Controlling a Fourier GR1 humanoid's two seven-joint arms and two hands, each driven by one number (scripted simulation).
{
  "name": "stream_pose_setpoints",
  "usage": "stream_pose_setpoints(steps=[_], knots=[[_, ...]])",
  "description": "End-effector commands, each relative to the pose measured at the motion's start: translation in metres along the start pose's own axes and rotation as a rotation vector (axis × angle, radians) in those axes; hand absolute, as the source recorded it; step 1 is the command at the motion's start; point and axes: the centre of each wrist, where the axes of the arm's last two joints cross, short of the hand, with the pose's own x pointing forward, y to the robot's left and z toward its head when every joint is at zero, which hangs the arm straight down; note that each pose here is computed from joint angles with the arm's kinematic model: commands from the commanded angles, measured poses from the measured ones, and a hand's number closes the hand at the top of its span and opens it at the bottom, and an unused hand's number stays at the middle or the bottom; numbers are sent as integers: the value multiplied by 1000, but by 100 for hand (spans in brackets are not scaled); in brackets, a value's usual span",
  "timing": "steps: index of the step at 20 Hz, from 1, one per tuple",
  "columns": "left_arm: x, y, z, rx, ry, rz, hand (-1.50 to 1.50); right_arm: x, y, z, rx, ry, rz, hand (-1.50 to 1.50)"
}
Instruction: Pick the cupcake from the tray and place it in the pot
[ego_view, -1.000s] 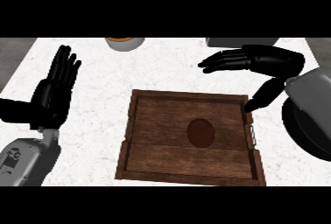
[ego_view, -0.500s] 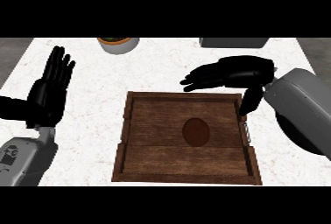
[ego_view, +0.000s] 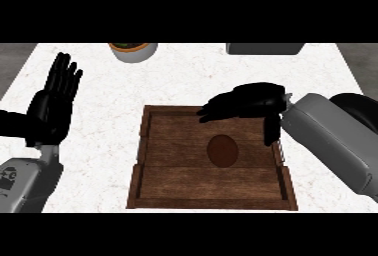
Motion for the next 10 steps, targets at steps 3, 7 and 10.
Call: stream_pose_setpoints(steps=[3,7,10], knots=[[-3,-3,4,1,16,-7,0,-1,27,-8,48,-78,-33,-150],[-11,4,-10,20,-2,-10,0,6,25,-13,21,-134,-29,-150],[9,-1,1,3,14,12,0,9,35,-3,18,-110,-21,-150]])
